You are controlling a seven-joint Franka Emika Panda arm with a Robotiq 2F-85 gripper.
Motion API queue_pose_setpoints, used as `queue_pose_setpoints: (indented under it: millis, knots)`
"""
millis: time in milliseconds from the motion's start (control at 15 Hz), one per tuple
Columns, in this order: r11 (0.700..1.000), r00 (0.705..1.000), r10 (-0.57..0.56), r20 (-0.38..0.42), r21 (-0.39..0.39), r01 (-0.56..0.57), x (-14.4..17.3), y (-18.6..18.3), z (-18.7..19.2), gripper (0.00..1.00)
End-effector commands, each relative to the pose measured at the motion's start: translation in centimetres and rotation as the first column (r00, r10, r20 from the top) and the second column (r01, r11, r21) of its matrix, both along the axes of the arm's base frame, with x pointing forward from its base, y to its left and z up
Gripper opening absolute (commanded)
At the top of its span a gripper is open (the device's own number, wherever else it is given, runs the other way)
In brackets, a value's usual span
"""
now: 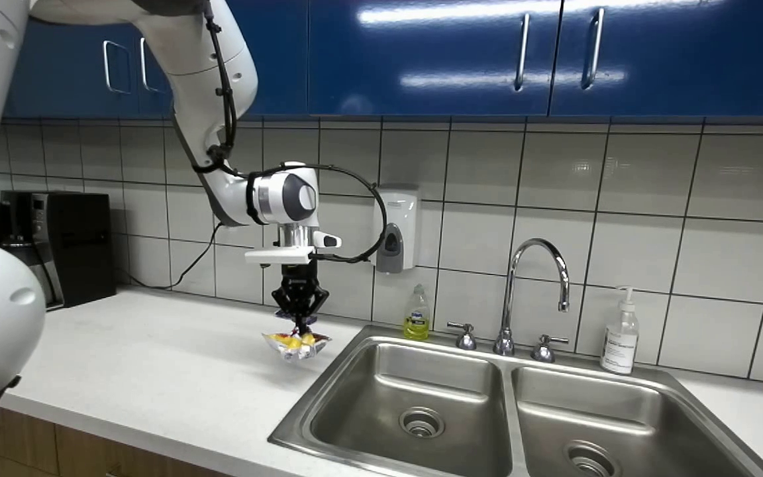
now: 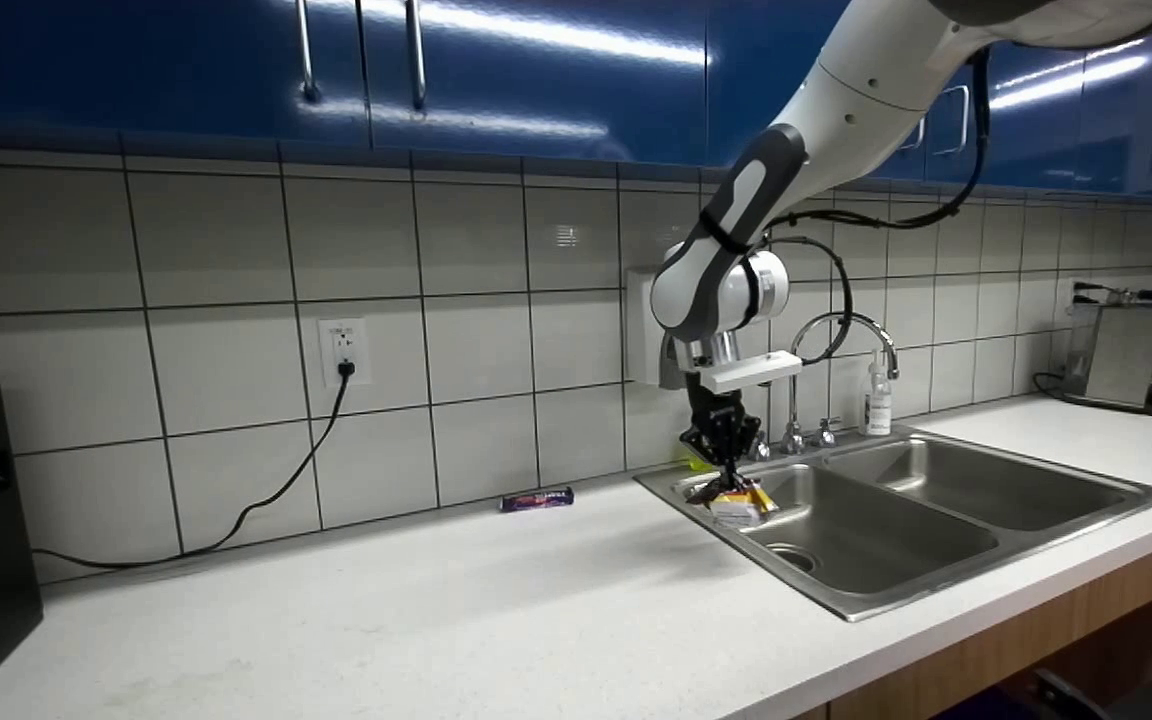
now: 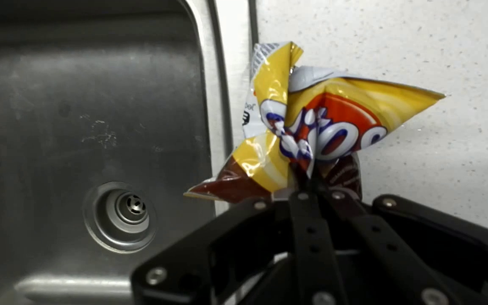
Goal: Put the packet in the sink
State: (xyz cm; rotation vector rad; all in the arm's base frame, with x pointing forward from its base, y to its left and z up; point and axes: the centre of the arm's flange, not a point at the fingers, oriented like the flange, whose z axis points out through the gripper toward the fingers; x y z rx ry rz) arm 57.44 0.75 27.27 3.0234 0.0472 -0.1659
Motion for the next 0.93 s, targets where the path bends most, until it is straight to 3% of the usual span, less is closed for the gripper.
queue_pose_setpoints:
  millis: [0, 533, 867]
  knots:
    - [1.000, 1.000, -0.013, 0.002, 0.007, 0.013, -1.6, -5.9, 1.7, 0.00]
    - [0.994, 0.994, -0.107, 0.011, -0.005, 0.107, -1.4, -19.9, 2.1, 0.00]
    - [0.990, 0.990, -0.143, 0.006, -0.017, 0.143, -0.2, -23.9, -0.5, 0.00]
